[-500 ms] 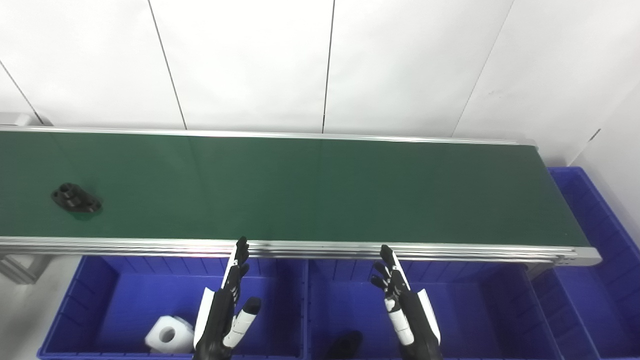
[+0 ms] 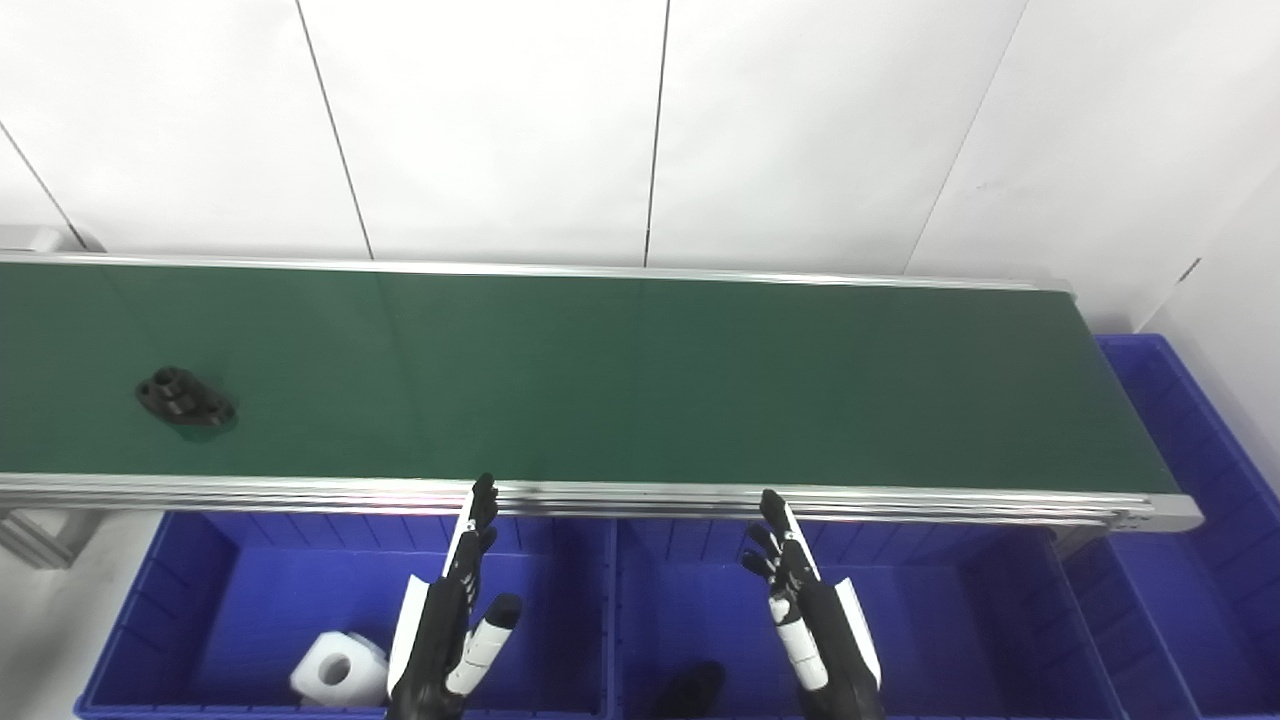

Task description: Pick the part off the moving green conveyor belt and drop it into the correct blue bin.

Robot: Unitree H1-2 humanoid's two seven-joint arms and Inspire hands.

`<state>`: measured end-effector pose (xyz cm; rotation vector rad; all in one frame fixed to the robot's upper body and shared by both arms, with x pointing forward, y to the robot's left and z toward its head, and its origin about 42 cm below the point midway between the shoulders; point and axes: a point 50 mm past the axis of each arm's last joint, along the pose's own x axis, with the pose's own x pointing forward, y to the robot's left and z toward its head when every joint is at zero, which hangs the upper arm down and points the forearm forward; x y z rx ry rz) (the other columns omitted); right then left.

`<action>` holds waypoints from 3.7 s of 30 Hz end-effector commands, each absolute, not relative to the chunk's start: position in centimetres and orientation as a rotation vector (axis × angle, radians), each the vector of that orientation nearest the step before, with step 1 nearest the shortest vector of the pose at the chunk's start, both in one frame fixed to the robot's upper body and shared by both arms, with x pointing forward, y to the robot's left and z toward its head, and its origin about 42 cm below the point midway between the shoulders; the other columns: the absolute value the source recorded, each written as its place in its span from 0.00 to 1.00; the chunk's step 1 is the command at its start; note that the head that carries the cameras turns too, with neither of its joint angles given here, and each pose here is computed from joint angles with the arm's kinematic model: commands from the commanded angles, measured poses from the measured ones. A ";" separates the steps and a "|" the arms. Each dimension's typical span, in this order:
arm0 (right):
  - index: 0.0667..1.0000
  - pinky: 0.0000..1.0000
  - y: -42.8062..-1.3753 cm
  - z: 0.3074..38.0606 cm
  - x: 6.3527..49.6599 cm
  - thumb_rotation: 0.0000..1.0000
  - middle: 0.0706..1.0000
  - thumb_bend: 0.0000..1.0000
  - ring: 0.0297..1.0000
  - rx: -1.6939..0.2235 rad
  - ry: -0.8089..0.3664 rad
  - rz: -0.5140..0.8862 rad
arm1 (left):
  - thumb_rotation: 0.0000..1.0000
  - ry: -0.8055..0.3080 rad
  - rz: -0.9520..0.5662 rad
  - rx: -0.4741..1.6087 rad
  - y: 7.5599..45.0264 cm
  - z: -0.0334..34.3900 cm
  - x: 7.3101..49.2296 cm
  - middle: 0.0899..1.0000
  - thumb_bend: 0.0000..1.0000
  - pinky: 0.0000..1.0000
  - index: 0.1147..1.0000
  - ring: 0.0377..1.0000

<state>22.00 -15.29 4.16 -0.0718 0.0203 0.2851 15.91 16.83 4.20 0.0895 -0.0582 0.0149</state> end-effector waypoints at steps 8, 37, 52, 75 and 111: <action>1.00 0.90 -14.7 5.5 22.7 0.97 1.00 1.00 0.96 -0.057 -0.043 0.290 | 0.97 -0.112 0.011 0.079 16.8 5.3 16.4 1.00 0.80 0.97 1.00 0.99; 1.00 0.91 -15.3 3.7 22.2 0.95 1.00 1.00 0.98 -0.037 -0.022 0.297 | 0.95 -0.084 0.002 0.070 16.1 3.7 16.1 1.00 0.79 0.97 1.00 0.99; 1.00 1.00 -17.5 1.7 22.3 0.97 1.00 1.00 1.00 -0.057 -0.024 0.318 | 0.88 -0.026 0.030 0.023 14.2 1.9 16.4 1.00 0.86 0.93 1.00 0.97; 1.00 1.00 -19.4 0.2 22.7 0.98 1.00 1.00 1.00 -0.048 0.006 0.309 | 0.83 -0.007 0.010 0.063 12.3 0.7 17.1 1.00 0.85 0.86 1.00 0.93; 0.90 0.63 -16.0 16.1 28.3 0.41 0.88 0.91 0.79 -0.641 -0.425 0.108 | 0.85 -0.024 0.006 0.051 14.4 1.2 17.3 0.99 0.84 0.88 1.00 0.95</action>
